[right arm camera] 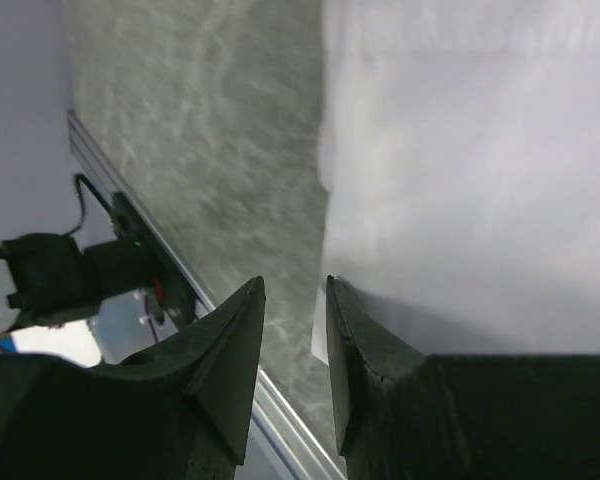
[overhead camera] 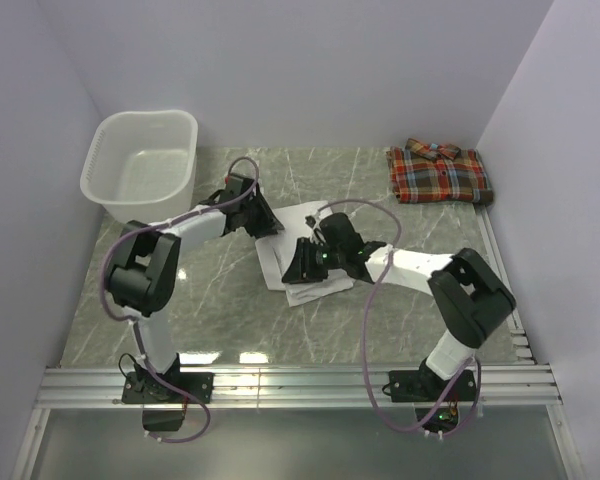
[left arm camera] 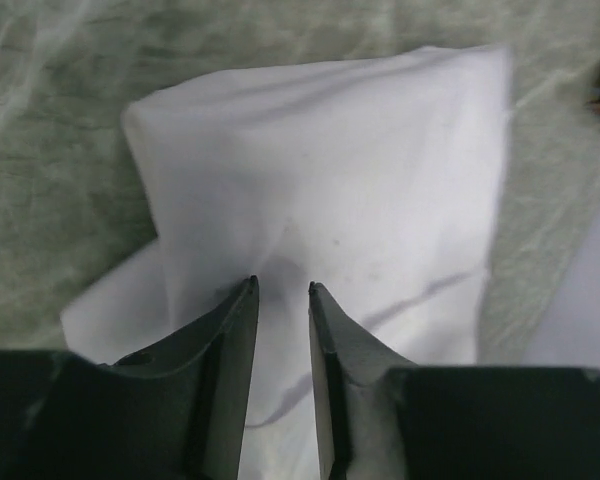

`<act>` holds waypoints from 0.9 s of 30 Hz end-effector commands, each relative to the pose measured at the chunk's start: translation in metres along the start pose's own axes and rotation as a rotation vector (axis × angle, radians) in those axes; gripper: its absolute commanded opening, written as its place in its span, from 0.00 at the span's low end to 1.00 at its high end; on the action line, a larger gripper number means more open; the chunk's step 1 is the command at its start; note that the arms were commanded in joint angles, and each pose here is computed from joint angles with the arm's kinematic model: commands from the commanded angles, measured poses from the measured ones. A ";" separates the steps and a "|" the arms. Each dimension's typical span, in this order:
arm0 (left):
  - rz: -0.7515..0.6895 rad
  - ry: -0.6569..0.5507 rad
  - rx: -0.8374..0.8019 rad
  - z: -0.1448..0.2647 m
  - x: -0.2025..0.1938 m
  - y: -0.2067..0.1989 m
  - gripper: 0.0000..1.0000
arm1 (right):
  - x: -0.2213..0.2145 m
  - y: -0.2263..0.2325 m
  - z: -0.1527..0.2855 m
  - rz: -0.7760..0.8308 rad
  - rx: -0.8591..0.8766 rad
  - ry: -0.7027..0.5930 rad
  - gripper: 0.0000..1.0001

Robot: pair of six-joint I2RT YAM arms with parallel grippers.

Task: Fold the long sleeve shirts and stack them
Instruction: Fold the shirt

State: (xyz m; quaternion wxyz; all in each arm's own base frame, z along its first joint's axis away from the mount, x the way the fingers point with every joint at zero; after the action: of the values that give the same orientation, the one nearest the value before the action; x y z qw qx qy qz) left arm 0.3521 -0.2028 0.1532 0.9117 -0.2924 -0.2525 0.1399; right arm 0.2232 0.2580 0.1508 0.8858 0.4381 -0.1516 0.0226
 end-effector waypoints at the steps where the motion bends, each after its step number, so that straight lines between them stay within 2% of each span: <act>1: -0.037 -0.006 -0.006 -0.019 0.005 -0.001 0.32 | -0.013 -0.016 -0.012 -0.034 0.046 0.106 0.39; 5: -0.019 0.030 0.076 -0.048 0.001 0.019 0.30 | -0.027 -0.032 -0.020 -0.063 0.050 0.188 0.39; 10: -0.032 0.012 0.090 -0.051 0.009 0.017 0.31 | -0.021 -0.023 -0.013 -0.027 0.056 0.178 0.39; 13: -0.066 -0.018 0.075 -0.038 0.019 0.005 0.34 | -0.011 -0.004 0.003 0.043 0.052 0.123 0.40; 16: -0.108 -0.062 0.026 -0.012 0.028 -0.014 0.42 | 0.004 0.010 0.029 0.081 0.049 0.044 0.40; 21: -0.183 -0.105 -0.035 0.040 0.018 -0.044 0.63 | 0.037 0.003 0.078 0.059 0.039 -0.122 0.41; 23: -0.211 -0.113 -0.051 0.058 0.007 -0.053 0.66 | 0.045 -0.003 0.087 0.048 0.049 -0.134 0.41; 27: -0.243 -0.062 -0.052 0.071 -0.027 -0.048 0.65 | 0.064 -0.026 0.099 -0.027 0.072 -0.177 0.41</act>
State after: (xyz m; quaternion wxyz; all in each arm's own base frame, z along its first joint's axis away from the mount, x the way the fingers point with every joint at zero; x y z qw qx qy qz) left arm 0.3213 -0.2183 0.2305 0.8939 -0.2951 -0.3329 0.0554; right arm 0.2585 0.1690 0.2089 0.8557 0.4600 -0.2364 -0.0179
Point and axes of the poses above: each gripper's point midway between its finger pads, its own z axis back along the fingers, its own y axis along the line the jaws close on, x = y × z, the point moved 10 cm from there along z, back along the fingers, and after that the axes turned 6 degrees about -z, right-handed, at the moved point
